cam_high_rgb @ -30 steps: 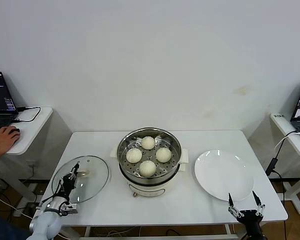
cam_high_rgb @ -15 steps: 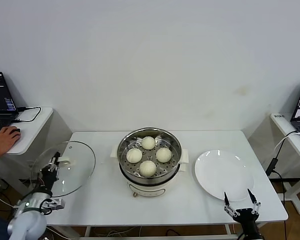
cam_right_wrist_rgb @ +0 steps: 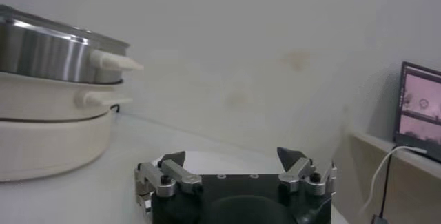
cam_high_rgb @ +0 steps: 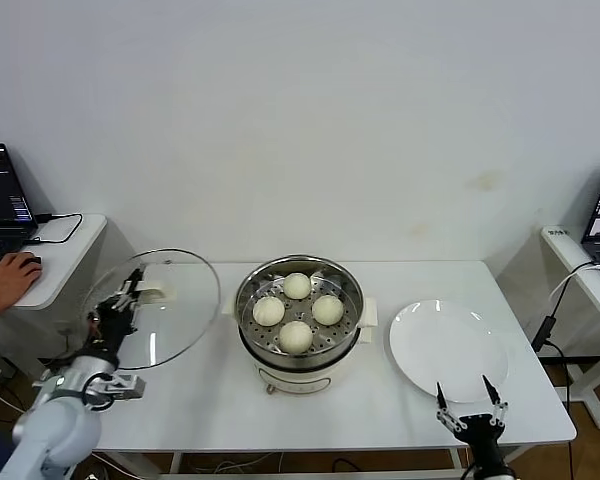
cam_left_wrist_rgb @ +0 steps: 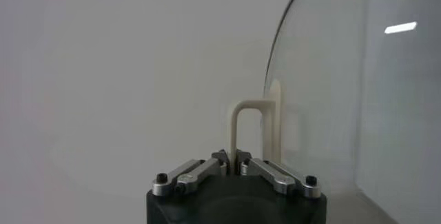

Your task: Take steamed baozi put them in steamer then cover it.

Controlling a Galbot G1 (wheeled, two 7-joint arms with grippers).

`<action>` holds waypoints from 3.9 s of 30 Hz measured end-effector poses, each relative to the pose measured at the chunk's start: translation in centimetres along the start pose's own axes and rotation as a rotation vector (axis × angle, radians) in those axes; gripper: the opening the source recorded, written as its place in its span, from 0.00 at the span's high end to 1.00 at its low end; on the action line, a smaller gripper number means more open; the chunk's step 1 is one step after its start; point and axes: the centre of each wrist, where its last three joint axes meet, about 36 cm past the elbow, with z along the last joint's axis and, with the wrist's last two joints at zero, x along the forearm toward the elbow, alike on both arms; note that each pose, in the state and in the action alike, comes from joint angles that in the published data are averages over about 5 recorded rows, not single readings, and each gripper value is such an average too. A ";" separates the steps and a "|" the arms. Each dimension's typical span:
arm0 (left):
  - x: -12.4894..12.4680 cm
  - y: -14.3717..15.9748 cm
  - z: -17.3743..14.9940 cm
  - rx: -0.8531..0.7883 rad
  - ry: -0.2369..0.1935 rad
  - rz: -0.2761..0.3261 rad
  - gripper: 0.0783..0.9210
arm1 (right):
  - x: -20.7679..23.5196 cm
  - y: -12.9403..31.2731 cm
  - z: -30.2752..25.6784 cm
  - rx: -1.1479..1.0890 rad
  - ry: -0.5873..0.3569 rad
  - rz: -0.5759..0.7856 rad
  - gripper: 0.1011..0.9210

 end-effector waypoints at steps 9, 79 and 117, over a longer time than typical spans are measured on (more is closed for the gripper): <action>-2.9 0.3 -6.8 0.007 -0.083 0.027 0.93 | -0.5 1.5 0.7 0.013 0.010 0.004 0.12; -7.9 -4.0 -25.5 0.026 -0.157 0.123 0.75 | -0.4 3.6 2.2 0.048 0.035 -0.022 0.12; 8.4 -4.0 -12.6 1.120 -0.047 0.097 0.12 | 0.6 1.9 -0.1 0.025 0.011 -0.108 0.12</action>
